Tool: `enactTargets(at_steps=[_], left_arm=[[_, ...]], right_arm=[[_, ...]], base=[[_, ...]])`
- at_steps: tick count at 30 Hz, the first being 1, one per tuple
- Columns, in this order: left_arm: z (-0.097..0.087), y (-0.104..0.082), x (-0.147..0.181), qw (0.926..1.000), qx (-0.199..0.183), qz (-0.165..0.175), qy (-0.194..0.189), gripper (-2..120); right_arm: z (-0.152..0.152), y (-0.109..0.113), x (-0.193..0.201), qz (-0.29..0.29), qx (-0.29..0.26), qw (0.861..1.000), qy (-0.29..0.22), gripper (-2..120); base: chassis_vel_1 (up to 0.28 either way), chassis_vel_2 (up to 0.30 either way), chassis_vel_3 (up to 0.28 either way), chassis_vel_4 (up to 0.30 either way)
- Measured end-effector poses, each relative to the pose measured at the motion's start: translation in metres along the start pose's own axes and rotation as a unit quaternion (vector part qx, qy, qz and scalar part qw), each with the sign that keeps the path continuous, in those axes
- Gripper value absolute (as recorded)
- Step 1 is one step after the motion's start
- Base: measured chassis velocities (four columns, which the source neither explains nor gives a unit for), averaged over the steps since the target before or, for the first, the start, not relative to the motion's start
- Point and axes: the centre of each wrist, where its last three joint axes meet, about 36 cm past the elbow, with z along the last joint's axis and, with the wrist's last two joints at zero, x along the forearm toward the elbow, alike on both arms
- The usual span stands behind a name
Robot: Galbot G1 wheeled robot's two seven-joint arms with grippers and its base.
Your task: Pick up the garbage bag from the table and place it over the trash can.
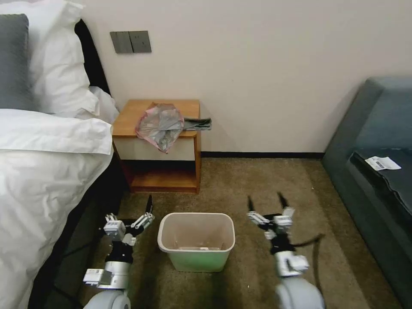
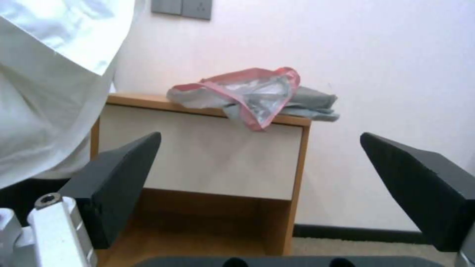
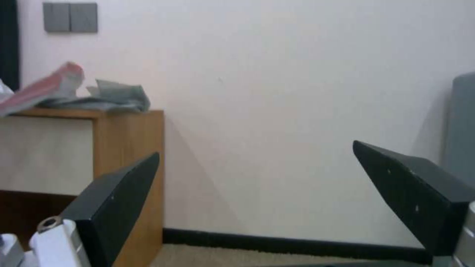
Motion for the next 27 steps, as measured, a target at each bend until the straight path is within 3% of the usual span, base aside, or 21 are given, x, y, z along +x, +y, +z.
enactTargets(at_steps=[9,13,20,23,27], left_arm=[[0.0,0.003,-0.001,0.9993,-0.008,-0.035,0.011,100],[-0.001,0.011,-0.003,0.9988,-0.018,-0.042,0.017,100],[-0.002,0.017,-0.002,0.998,-0.026,-0.055,0.02,100],[-0.003,0.012,-0.001,0.9974,-0.024,-0.066,0.018,100],[-0.003,0.01,0.001,0.9967,-0.027,-0.073,0.022,100]], right_arm=[[0.001,-0.003,-0.01,-0.001,-0.005,0.999,-0.032,100],[0.005,-0.012,-0.034,-0.023,0.012,0.997,-0.067,100],[0.009,-0.036,-0.1,-0.075,0.104,0.987,-0.1,100],[0.009,-0.047,-0.149,-0.1,0.172,0.974,-0.113,100],[0.016,-0.051,-0.192,-0.127,0.209,0.96,-0.136,100]], base=[[0.0,0.0,0.0,0.0],[0.0,0.0,0.0,0.0],[0.0,0.0,0.0,0.0],[0.0,0.0,0.0,0.0],[0.0,0.0,0.0,0.0]])
